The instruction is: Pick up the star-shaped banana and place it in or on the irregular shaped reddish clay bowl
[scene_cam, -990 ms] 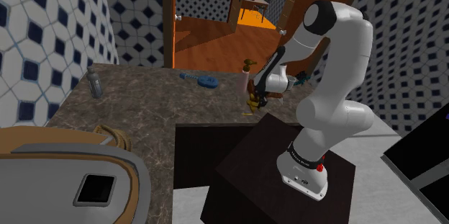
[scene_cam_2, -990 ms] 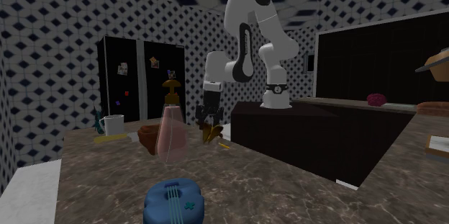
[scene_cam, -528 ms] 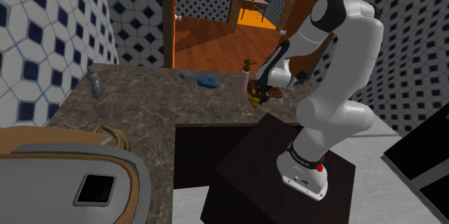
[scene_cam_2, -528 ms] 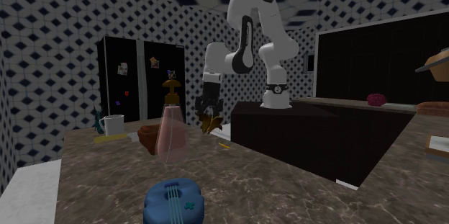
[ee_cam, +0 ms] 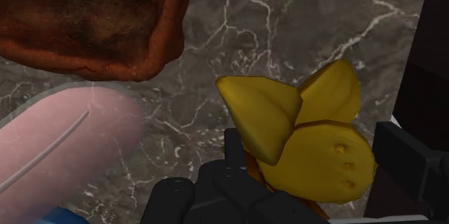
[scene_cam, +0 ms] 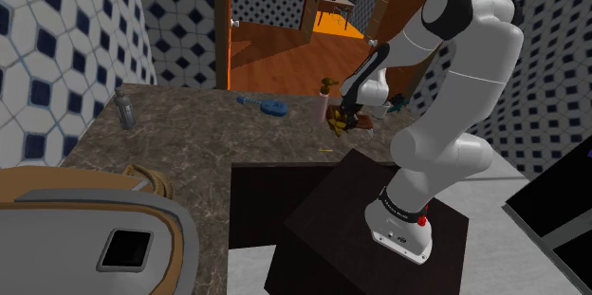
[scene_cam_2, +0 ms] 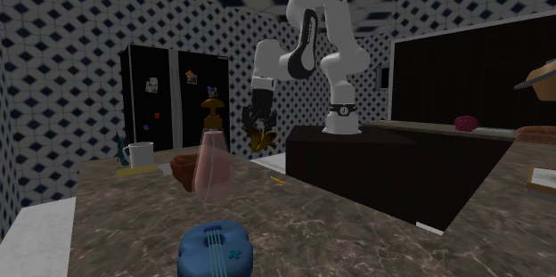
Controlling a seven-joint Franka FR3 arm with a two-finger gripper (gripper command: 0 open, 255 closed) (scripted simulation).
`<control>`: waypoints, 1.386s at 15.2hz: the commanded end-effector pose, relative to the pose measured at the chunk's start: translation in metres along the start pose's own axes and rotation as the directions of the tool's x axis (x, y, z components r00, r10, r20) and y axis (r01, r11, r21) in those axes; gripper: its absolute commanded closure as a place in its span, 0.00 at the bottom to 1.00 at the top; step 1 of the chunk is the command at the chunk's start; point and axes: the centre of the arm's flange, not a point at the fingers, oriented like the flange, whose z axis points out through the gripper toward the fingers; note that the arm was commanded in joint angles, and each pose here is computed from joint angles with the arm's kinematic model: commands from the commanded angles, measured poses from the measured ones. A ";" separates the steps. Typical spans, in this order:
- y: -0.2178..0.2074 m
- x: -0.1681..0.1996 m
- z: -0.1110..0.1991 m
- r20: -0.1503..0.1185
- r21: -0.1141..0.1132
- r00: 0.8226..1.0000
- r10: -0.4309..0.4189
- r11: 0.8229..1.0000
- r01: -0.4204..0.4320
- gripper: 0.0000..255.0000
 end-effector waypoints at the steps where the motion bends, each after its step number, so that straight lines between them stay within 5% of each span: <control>1: 0.002 0.000 -0.009 0.000 0.000 1.000 0.000 1.000 0.000 1.00; 12: 0.011 0.000 -0.062 0.000 0.000 1.000 0.000 1.000 0.000 1.00; 21: 0.092 -0.087 -0.055 0.000 0.000 1.000 0.000 1.000 0.000 1.00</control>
